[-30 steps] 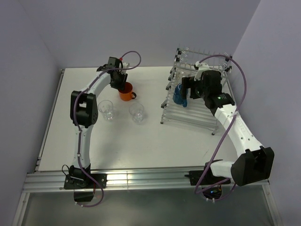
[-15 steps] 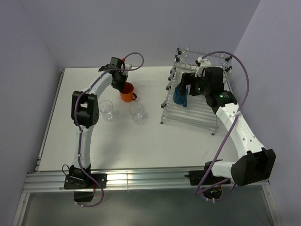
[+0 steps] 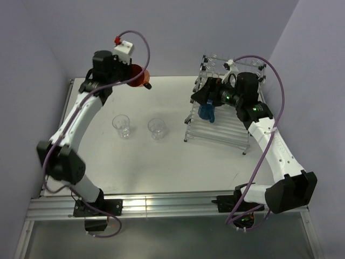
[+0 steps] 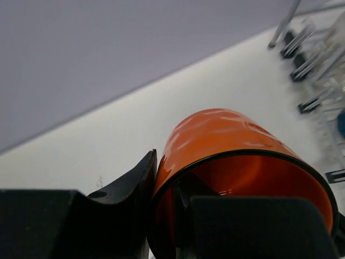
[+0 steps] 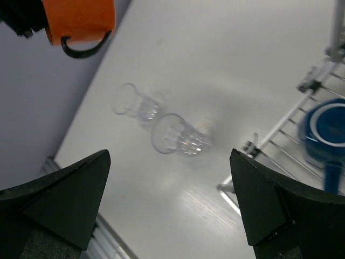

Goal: Load the cups into the dish rack

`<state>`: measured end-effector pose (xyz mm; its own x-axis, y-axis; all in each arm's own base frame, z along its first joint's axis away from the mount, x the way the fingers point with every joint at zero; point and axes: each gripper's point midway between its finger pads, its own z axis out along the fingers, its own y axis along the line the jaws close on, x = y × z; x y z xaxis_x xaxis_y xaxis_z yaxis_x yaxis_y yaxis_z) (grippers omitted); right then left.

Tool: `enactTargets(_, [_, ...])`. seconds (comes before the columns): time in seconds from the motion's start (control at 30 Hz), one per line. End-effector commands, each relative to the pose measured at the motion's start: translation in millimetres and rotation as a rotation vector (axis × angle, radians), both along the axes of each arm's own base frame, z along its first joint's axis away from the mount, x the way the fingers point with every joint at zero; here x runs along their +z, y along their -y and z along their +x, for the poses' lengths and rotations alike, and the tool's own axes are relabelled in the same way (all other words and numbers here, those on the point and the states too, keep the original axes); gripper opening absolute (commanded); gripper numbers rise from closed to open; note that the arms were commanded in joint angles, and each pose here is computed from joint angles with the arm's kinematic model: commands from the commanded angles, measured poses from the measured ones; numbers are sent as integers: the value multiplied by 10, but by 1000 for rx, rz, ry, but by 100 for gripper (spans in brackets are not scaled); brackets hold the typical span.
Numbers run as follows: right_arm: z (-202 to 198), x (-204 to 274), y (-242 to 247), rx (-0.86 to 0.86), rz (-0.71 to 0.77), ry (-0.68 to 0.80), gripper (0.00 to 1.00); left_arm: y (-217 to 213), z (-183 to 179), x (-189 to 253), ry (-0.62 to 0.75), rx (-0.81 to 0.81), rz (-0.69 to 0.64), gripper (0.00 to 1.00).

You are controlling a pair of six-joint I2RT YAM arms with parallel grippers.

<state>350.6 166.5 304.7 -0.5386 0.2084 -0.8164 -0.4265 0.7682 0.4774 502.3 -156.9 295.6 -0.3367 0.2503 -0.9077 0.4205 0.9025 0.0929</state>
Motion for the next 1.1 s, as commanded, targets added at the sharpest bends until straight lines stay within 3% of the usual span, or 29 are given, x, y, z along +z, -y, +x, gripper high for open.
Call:
enactTargets(0.0, [-212,619,-356,170,226,79,100,119,-431,1274,471,-119,-191,0])
enactTargets(0.1, [-364,710,-560,278,336,44,100,110,-878,1506,608,-179,-253,0])
enactTargets(0.3, [-690,898,-907,473,579,-87,100,141,-1486,1784,650,-273,-380,0])
enactTargets(0.47, [-915,961,-1142,596,617,-110,100,185,-1955,1864,731,-386,-424,0])
enactTargets(0.67, [-1103,964,-1390,687,645,-155,100,191,-2189,1983,769,-423,-476,0])
enactTargets(1.07, [-1377,1188,-1740,843,722,-154,96,290,-2297,2011,777,-468,-514,0])
